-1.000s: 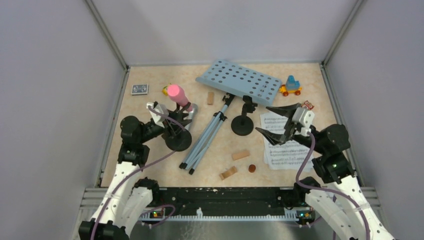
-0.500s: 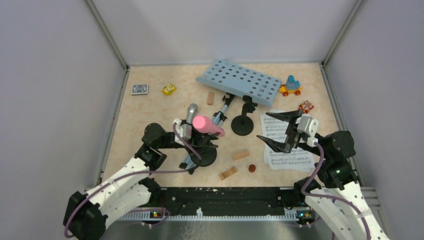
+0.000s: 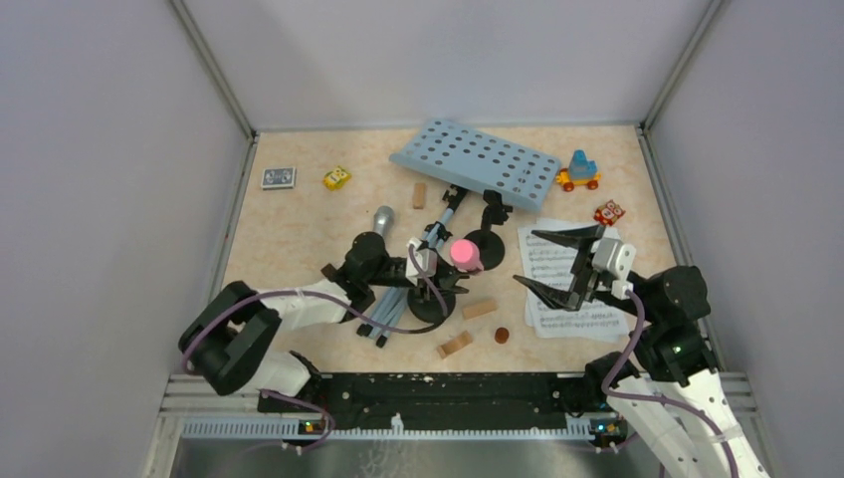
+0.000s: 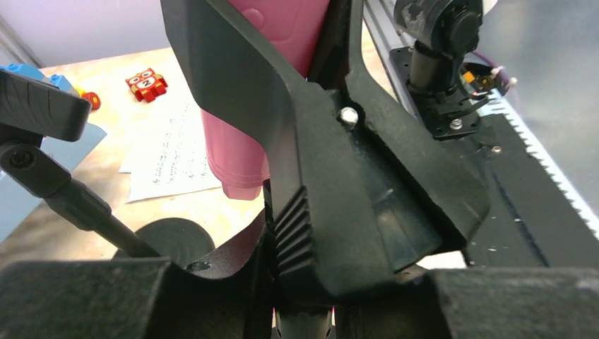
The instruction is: Pack up the instrument practice props
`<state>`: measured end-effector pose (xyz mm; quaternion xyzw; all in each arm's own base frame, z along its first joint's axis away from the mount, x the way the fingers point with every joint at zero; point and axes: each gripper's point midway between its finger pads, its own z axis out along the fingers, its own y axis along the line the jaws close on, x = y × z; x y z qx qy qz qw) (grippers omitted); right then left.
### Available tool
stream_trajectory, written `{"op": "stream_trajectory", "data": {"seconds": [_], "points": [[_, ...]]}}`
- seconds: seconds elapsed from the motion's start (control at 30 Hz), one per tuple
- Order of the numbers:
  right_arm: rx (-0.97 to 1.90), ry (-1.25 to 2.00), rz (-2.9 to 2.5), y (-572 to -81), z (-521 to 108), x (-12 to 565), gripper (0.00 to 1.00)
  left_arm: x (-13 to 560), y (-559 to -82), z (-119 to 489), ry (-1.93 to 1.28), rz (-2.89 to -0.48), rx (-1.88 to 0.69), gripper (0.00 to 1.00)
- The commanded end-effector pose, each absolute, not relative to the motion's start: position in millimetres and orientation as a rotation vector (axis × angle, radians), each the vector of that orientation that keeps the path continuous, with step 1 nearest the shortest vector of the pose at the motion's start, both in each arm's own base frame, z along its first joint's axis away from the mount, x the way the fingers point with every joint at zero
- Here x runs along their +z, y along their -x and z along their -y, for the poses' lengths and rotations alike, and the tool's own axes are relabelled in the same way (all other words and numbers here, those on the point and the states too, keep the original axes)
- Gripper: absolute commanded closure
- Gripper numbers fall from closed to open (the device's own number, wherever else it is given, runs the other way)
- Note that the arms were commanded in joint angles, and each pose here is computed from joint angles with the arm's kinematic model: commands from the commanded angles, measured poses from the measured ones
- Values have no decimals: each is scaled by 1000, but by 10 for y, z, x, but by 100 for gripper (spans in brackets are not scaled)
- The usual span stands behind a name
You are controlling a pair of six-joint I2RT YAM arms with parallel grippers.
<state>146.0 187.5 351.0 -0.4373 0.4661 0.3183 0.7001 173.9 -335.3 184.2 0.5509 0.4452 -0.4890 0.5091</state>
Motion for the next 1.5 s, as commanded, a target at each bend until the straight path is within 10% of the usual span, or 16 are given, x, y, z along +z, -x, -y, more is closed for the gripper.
{"op": "stream_trajectory", "data": {"seconds": [0.0,0.7,1.2,1.47], "points": [[672,993,-1040,-1441,-1843,3473,24,2360,-1894,3563,-1344,-714,-1063,100],[632,1013,-1068,-1440,-1800,3382,23,2005,-1687,3802,-1304,-698,-1327,96],[639,1034,-1072,-1406,-1807,3376,23,1809,-1747,3670,-1246,-860,-1249,3],[712,1114,-1074,-1306,-1889,3305,23,1861,-1761,3501,-1131,-956,-1208,1]]}}
